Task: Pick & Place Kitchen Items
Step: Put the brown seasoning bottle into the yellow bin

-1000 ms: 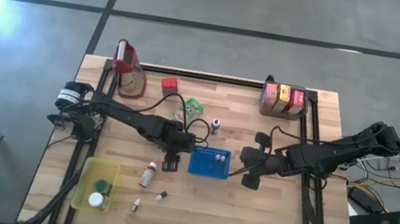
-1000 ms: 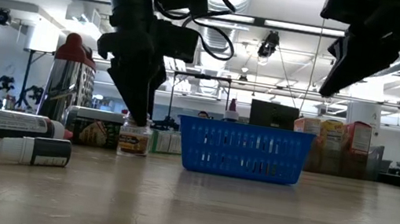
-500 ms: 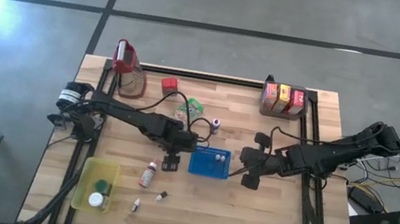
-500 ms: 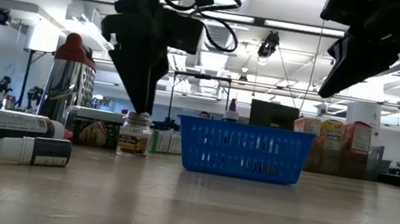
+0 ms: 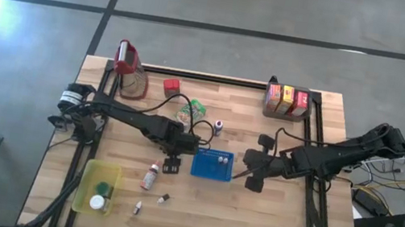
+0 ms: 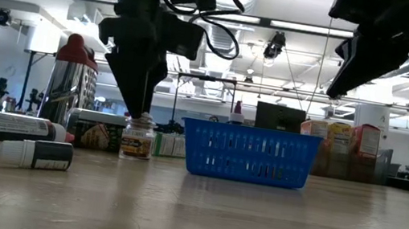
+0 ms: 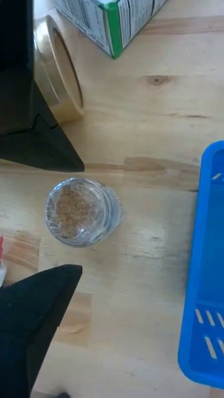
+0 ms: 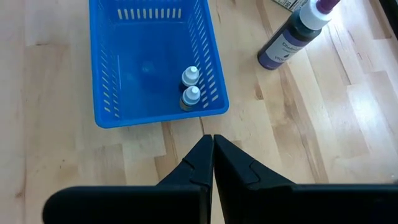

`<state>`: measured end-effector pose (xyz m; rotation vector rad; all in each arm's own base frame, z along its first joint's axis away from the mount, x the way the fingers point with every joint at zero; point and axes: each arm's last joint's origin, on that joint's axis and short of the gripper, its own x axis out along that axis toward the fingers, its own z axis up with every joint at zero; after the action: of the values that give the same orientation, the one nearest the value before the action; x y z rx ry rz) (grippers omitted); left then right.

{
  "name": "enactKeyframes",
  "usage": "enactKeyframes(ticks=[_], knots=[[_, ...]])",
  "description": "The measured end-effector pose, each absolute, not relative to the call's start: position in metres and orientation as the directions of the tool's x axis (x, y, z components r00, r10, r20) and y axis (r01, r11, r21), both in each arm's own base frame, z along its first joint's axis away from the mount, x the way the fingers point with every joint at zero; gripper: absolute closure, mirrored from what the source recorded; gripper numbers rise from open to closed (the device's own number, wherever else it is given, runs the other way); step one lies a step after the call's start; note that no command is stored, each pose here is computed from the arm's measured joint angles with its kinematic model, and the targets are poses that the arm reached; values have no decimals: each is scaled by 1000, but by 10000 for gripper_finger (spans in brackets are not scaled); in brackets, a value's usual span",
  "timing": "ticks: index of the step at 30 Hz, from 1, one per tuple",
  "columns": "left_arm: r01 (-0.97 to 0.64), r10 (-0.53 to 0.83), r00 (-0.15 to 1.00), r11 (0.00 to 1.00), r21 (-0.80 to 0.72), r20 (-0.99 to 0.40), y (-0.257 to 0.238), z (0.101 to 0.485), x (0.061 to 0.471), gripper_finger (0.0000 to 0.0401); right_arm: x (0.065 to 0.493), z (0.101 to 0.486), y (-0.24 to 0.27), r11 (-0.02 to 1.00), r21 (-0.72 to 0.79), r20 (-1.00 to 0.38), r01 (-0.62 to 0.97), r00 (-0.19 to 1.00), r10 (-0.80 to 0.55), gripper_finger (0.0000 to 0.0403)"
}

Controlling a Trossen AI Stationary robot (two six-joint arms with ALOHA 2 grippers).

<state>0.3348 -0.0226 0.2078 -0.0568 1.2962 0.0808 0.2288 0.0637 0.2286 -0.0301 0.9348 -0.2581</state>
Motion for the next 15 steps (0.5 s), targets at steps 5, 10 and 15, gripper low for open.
enactKeyframes(ticks=[5, 10, 15], knots=[[-91, 29, 264, 996, 5, -964, -22, 204, 334, 140, 218, 244, 62, 987, -76, -758, 144, 634, -151, 394], [-84, 46, 277, 996, 24, -960, -22, 204, 335, 142, 195, 256, 53, 997, 59, -657, 56, 754, -4, 394], [-83, 52, 287, 996, 29, -957, -20, 204, 336, 143, 167, 252, 38, 991, 120, -598, 58, 801, 26, 394]])
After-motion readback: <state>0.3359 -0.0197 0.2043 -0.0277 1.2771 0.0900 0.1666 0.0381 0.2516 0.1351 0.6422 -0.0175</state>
